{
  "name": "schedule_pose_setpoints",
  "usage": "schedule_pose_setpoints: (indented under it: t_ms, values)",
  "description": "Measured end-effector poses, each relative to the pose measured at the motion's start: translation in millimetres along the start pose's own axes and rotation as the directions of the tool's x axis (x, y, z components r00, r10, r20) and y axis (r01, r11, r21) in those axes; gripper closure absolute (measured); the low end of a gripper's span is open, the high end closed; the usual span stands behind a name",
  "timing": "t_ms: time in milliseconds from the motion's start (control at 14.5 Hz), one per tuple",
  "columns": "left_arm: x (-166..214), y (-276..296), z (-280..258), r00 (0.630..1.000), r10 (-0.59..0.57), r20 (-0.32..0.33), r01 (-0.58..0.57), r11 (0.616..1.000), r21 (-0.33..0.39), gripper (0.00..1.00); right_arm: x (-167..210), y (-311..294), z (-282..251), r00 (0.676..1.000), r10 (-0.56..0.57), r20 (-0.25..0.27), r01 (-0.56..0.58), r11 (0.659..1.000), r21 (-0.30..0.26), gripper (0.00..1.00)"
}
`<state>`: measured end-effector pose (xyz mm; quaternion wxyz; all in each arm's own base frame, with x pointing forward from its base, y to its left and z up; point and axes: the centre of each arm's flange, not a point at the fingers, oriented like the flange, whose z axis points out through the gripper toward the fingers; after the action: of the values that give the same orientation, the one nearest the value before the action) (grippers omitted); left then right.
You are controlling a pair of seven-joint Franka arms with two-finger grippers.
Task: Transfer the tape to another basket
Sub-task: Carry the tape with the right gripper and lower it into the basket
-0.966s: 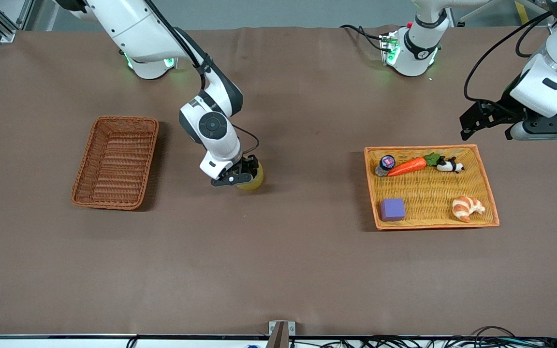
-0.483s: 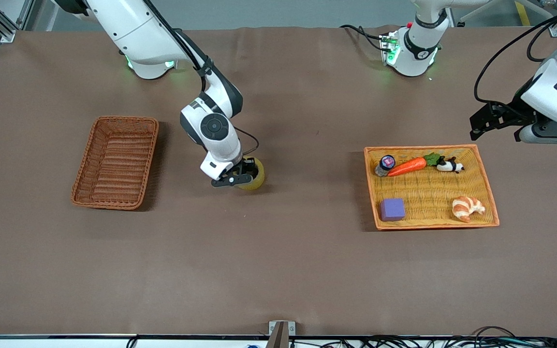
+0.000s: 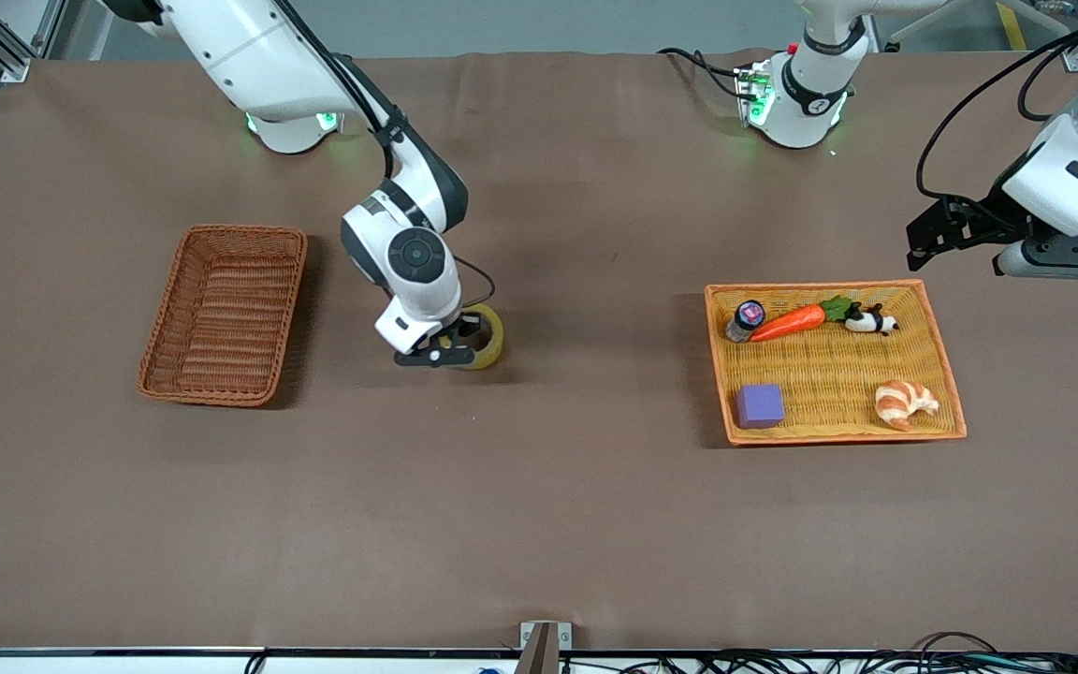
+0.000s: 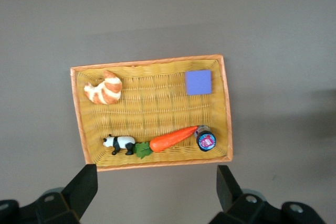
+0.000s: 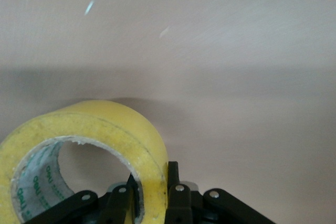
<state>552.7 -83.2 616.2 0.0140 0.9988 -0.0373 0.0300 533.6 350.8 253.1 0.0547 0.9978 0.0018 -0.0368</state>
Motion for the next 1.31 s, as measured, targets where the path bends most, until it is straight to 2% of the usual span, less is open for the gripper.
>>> schedule_pose_setpoints:
  t_ms: [207, 414, 552, 828, 1103, 1310]
  values:
    - [0, 1, 1, 1.0, -0.002, 0.004, 0.002, 1.0, -0.011, 0.0, 37, 86, -82, 0.998, 0.06, 0.008, -0.06, 0.998, -0.012, 0.78]
    - [0, 1, 2, 1.0, -0.002, 0.006, 0.002, 1.0, -0.011, 0.0, 48, 203, -131, 0.997, 0.025, 0.078, -0.025, 1.0, 0.004, 0.78]
    - [0, 0, 2, 1.0, -0.003, 0.006, 0.003, 1.0, -0.011, 0.0, 47, 261, -140, 0.994, -0.012, 0.109, 0.011, 1.0, 0.012, 0.78]
    - [0, 1, 2, 1.0, -0.004, 0.007, 0.004, 1.0, -0.011, 0.0, 32, 360, -104, 0.983, -0.105, 0.15, 0.102, 0.994, 0.024, 0.78]
    - [0, 0, 3, 1.0, -0.006, 0.008, 0.006, 1.0, -0.011, 0.0, -3, 420, -41, 0.982, -0.16, 0.097, 0.156, 0.987, 0.043, 0.78]
    - [0, 0, 5, 1.0, -0.006, 0.011, 0.006, 1.0, -0.011, 0.0, -35, 431, 12, 0.984, -0.17, 0.055, 0.168, 0.985, 0.048, 0.78]
